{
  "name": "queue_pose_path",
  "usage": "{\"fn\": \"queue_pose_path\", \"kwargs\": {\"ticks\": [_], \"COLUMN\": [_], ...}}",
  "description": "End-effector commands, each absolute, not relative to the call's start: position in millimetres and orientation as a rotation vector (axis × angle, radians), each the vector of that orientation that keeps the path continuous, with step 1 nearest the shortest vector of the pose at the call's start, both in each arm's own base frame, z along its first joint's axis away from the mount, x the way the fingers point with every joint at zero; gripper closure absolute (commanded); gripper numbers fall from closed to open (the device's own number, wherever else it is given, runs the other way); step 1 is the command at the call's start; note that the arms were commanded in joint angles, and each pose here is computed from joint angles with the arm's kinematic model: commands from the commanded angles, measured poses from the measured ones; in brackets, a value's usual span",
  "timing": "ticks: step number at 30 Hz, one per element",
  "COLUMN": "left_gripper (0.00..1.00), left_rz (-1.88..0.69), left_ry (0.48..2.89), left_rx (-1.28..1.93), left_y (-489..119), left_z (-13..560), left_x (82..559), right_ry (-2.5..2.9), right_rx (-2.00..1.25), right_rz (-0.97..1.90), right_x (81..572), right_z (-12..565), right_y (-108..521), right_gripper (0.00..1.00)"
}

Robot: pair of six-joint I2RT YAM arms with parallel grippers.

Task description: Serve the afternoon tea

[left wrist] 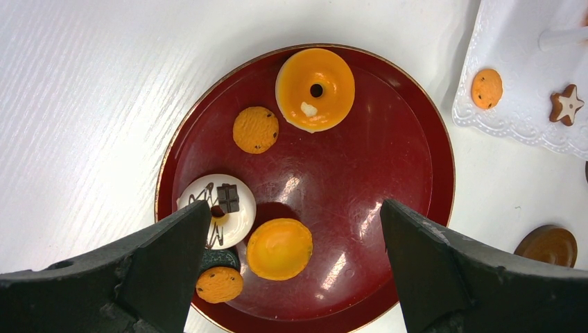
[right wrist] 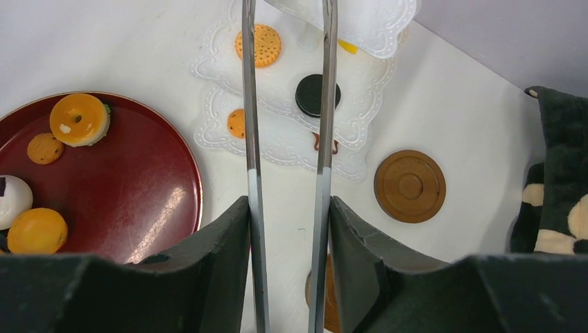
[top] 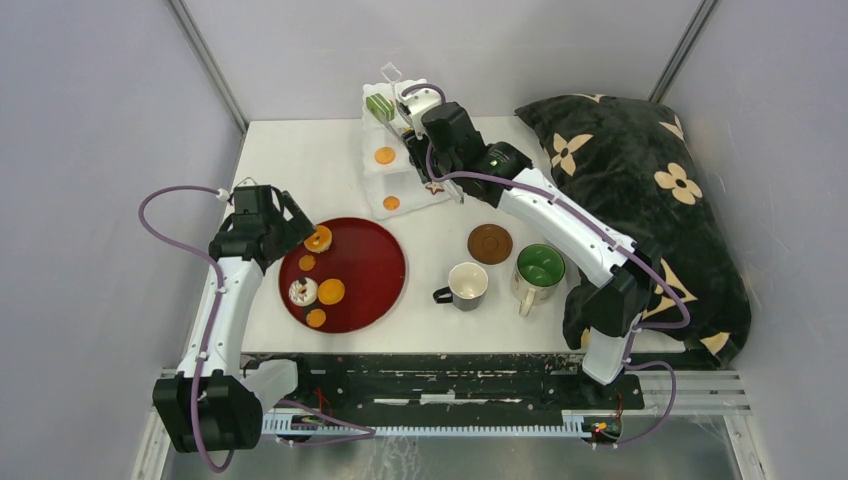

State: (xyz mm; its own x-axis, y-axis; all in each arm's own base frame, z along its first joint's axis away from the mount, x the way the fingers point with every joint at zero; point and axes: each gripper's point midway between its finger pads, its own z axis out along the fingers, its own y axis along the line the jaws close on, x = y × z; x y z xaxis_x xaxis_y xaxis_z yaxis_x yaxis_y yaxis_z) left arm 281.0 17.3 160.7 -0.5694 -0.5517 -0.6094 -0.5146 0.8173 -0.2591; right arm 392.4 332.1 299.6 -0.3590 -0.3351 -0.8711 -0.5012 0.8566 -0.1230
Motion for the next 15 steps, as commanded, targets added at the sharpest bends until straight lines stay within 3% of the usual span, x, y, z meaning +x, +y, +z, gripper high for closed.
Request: {"fn": "queue_pose_path", "kwargs": {"ticks": [1, 7, 15], "left_gripper": [0.01, 0.01, 0.01], "left_rz": [-0.060, -0.062, -0.039], "left_ry": [2.234, 2.237, 2.229], "left_rx": [-0.759, -0.762, -0.755], "left_y": [22, 22, 25], "left_z": [177, 175, 183], "left_x": [289, 288, 291], "right_ry": [1.830, 1.760, 1.755], "right_rx": [-0.520, -0.528, -0.786], "right_rz": [0.295, 0.381, 0.511], "right_x": [387, 363, 293], "right_z": [366, 399, 373], "right_y": [327, 317, 313], "right_gripper": [0.52, 0.53, 0.70]}}
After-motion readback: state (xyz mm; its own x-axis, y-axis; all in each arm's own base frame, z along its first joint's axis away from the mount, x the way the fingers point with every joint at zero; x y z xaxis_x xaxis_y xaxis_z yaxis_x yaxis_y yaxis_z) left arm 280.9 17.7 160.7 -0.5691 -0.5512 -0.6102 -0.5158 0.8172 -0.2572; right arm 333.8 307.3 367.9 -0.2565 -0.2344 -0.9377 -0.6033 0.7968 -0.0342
